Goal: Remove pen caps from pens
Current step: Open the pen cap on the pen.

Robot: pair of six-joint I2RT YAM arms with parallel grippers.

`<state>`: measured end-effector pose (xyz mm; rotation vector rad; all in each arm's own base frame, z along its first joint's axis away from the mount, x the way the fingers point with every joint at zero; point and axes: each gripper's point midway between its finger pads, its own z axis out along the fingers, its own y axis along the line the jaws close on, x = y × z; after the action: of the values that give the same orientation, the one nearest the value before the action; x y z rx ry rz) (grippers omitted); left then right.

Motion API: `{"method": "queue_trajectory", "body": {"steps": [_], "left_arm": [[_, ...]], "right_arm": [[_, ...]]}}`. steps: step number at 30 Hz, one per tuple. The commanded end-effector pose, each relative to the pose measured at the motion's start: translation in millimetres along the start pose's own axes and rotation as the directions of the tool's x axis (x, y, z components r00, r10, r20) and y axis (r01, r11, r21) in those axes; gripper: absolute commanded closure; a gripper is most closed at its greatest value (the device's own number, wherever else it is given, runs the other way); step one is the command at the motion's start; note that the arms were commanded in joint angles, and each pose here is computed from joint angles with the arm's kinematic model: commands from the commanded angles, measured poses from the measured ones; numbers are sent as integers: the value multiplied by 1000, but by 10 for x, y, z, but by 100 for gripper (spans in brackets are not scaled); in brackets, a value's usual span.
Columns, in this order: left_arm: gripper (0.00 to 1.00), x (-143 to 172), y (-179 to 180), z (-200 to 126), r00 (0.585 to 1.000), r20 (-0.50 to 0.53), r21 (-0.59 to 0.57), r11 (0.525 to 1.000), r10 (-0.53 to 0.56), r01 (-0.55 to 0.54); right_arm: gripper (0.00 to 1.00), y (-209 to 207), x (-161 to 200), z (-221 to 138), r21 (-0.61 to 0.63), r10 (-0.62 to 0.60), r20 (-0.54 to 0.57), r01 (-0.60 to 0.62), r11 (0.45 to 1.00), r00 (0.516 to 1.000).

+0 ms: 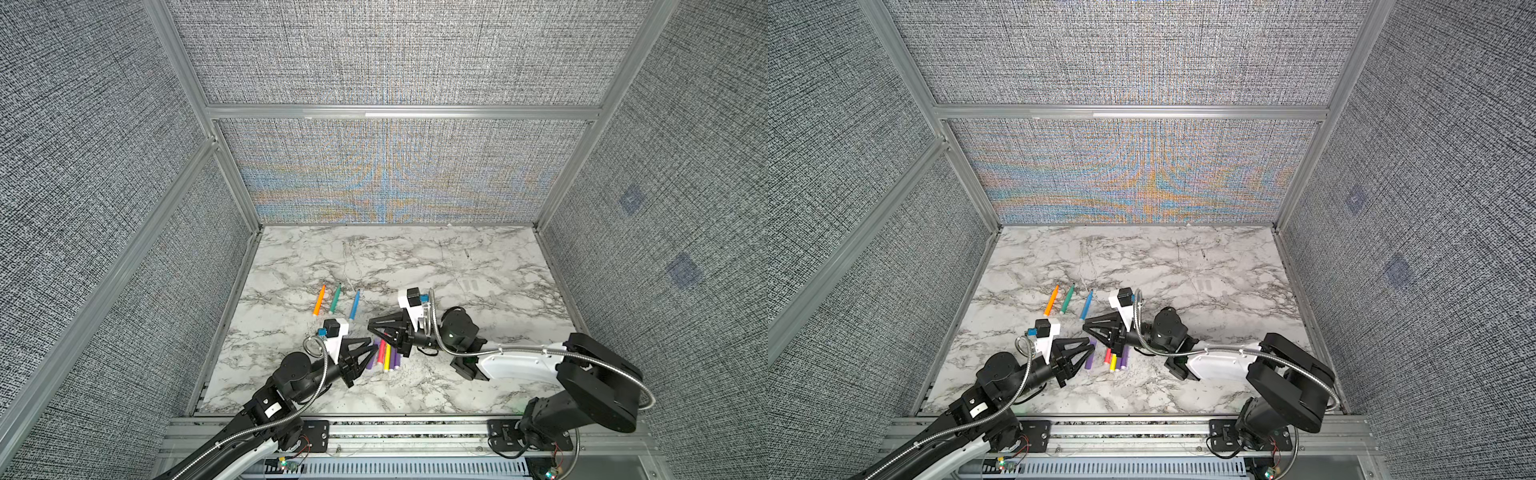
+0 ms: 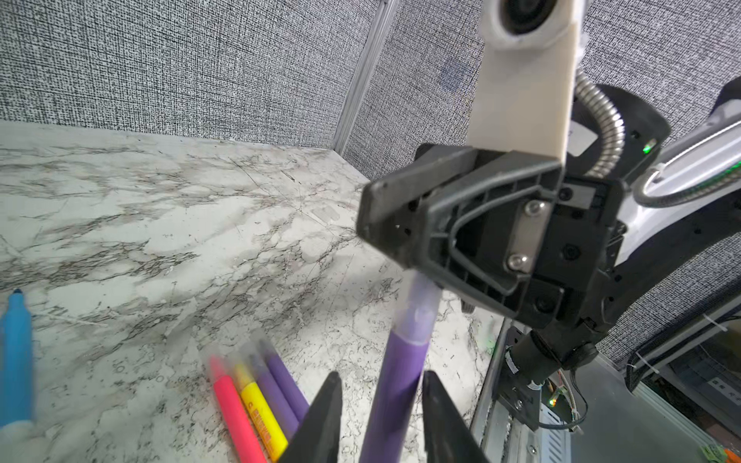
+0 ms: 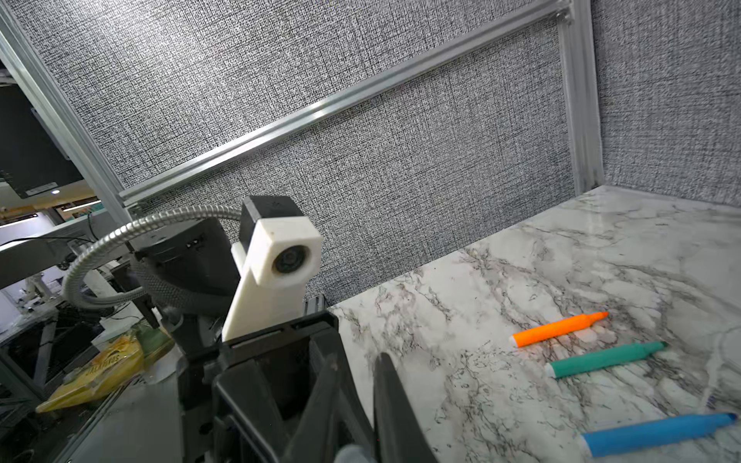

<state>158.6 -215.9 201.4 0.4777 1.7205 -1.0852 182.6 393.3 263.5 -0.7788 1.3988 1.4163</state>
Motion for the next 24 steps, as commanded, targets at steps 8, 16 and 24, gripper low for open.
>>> {"method": "queue_trajectory", "body": {"steps": [8, 16, 24], "left_arm": [[64, -1, -31, 166, 999, -18, 28, 999, 47, -46], [84, 40, -42, 176, 999, -34, 40, 999, 35, -33], [100, 81, 35, 119, 1000, -23, 4, 1000, 11, -11]], "right_arm": [[100, 68, -228, 56, 19, -89, 15, 88, 996, 996], [100, 98, -339, 84, 20, -96, 34, 95, 995, 995], [100, 102, -512, 87, 61, -133, 52, 130, 990, 990]]}}
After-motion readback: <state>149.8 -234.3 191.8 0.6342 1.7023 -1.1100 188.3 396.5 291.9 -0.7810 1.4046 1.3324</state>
